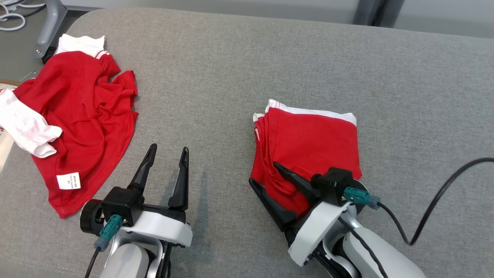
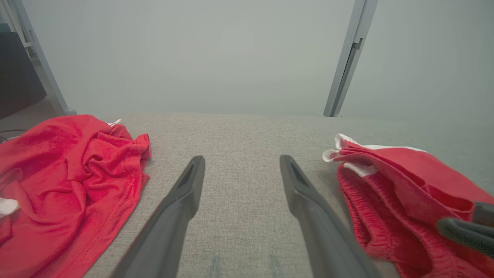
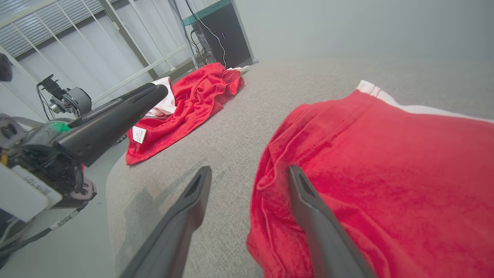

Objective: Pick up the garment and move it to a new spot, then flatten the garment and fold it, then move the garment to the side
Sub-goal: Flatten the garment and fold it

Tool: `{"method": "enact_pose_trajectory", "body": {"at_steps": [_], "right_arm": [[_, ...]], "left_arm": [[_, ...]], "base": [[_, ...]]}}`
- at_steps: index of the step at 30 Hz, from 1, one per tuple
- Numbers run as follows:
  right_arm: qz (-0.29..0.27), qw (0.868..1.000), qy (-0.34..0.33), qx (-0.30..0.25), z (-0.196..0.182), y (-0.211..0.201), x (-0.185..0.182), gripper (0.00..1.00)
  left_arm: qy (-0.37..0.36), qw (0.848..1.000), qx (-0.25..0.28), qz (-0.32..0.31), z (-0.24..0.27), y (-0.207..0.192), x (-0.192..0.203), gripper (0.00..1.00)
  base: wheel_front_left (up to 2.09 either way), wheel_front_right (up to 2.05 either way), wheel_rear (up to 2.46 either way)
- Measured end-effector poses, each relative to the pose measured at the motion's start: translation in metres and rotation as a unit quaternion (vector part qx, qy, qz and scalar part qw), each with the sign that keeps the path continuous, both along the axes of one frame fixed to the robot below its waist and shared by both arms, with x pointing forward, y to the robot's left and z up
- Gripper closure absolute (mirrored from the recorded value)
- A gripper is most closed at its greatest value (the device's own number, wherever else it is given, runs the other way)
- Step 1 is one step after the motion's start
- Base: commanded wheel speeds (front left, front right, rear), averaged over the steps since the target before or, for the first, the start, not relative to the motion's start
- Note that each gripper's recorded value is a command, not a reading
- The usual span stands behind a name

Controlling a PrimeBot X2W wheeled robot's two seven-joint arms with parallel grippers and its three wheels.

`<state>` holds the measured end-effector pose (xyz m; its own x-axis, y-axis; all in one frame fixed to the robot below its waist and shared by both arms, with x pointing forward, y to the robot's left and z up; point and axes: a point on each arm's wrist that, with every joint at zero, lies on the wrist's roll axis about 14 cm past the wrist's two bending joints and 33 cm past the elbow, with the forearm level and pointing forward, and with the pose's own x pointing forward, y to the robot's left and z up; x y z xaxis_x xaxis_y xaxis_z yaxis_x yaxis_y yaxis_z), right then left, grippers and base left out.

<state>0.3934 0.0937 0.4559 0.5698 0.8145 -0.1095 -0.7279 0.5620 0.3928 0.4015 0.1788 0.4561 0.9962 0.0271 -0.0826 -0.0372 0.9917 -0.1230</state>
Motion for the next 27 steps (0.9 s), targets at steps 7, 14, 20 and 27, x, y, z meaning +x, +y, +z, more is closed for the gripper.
{"method": "enact_pose_trajectory", "body": {"at_steps": [7,14,20,27], "right_arm": [[-0.02,0.998,-0.049,0.017,0.024,-0.015,-0.001,0.0],[-0.134,0.986,-0.095,0.03,0.052,-0.074,0.028,0.0],[-0.236,0.965,-0.116,0.015,0.061,-0.139,0.043,0.0],[-0.343,0.932,-0.113,-0.035,0.054,-0.221,0.035,0.0]], "left_arm": [[-0.007,1.0,0.001,-0.009,0.005,-0.004,0.0,0.0],[-0.019,1.0,0.011,-0.016,0.014,-0.005,-0.002,0.0],[-0.03,0.999,0.019,-0.016,0.023,-0.003,-0.005,0.0],[-0.041,0.999,0.026,-0.017,0.035,-0.002,-0.013,0.0]], "base": [[0.0,0.0,0.0],[0.0,0.0,0.0],[0.0,0.0,0.0],[0.0,0.0,0.0]]}}
